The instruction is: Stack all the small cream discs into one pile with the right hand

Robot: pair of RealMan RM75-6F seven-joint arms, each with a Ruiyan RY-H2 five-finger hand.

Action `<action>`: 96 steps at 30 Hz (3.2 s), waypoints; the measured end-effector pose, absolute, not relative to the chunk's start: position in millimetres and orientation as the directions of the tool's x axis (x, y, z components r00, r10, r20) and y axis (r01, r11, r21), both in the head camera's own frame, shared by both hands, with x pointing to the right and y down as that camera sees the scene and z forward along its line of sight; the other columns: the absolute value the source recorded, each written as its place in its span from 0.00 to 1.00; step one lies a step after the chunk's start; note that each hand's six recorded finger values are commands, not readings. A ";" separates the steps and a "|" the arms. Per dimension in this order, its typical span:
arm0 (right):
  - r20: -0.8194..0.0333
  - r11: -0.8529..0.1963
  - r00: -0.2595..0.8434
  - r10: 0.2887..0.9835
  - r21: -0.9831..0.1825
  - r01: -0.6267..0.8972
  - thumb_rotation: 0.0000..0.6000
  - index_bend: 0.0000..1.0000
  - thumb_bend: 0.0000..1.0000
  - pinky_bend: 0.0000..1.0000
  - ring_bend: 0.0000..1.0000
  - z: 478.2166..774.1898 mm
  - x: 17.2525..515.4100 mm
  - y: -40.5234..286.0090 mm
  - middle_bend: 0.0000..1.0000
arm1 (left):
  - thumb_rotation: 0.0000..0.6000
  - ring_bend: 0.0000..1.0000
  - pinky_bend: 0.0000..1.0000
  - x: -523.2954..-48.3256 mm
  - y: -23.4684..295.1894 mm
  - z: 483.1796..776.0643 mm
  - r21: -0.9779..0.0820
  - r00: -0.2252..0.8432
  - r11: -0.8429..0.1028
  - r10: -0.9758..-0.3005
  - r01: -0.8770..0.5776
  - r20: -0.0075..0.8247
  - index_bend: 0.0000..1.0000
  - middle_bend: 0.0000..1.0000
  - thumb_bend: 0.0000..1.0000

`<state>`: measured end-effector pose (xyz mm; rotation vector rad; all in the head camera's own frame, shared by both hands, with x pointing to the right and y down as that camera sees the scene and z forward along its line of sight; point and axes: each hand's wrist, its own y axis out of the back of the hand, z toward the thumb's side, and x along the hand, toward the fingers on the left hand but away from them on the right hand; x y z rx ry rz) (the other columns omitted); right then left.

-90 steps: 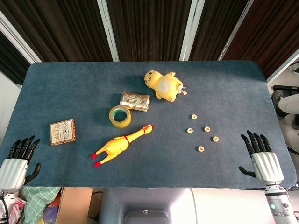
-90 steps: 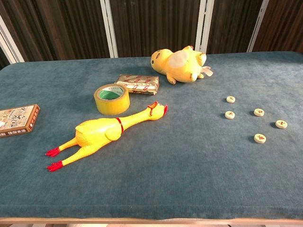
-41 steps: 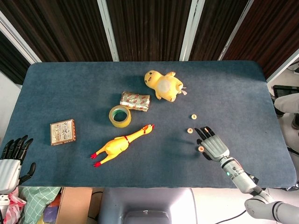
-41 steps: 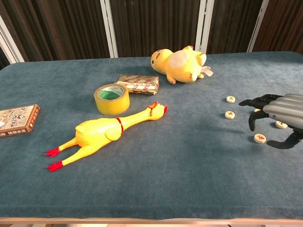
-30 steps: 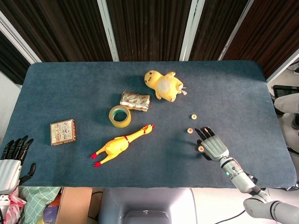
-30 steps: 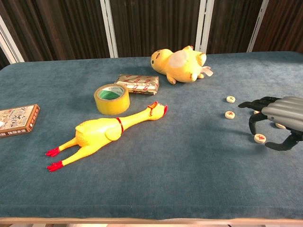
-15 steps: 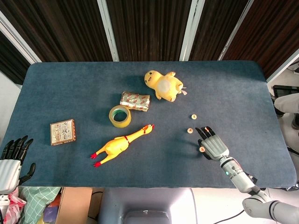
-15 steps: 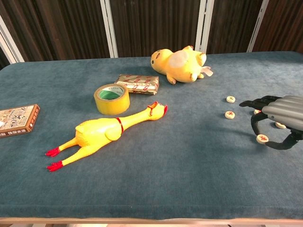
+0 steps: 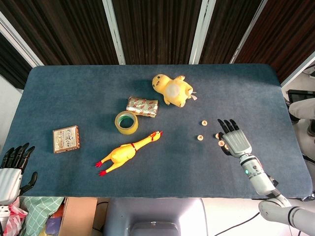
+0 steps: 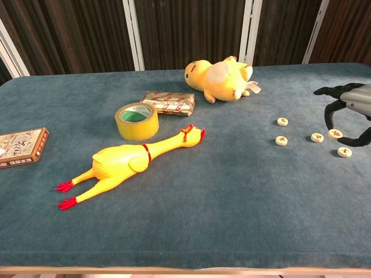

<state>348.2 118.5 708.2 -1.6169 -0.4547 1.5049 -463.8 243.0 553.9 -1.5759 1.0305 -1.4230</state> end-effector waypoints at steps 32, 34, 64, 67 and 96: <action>-0.677 -0.610 0.155 0.720 -0.723 -0.324 1.00 0.59 0.47 0.00 0.00 728.6 366.9 126.8 0.02 | 1.00 0.00 0.05 -462.4 244.5 550.7 -0.923 0.063 -0.376 -0.926 -0.084 0.372 0.00 0.00 0.44; -0.676 -0.609 0.155 0.721 -0.724 -0.323 1.00 0.59 0.47 0.00 0.00 727.5 366.6 127.2 0.02 | 1.00 0.00 0.06 -461.7 244.5 549.6 -0.925 0.068 -0.370 -0.929 -0.084 0.365 0.00 0.00 0.43; -0.689 -0.628 0.130 0.713 -0.710 -0.318 1.00 0.31 0.47 0.00 0.00 724.1 369.5 129.1 0.01 | 1.00 0.00 0.06 -463.5 246.0 549.3 -0.924 0.060 -0.373 -0.928 -0.085 0.369 0.00 0.00 0.44; -0.666 -0.622 0.132 0.734 -0.737 -0.266 1.00 0.33 0.47 0.00 0.00 715.1 368.8 121.5 0.01 | 1.00 0.00 0.06 -463.8 245.3 550.0 -0.923 0.056 -0.374 -0.927 -0.086 0.371 0.00 0.00 0.43; -0.710 -0.660 0.099 0.697 -0.689 -0.299 1.00 0.54 0.47 0.00 0.00 760.9 334.1 91.1 0.01 | 1.00 0.00 0.06 -466.3 241.5 552.3 -0.921 0.041 -0.380 -0.925 -0.089 0.377 0.00 0.00 0.43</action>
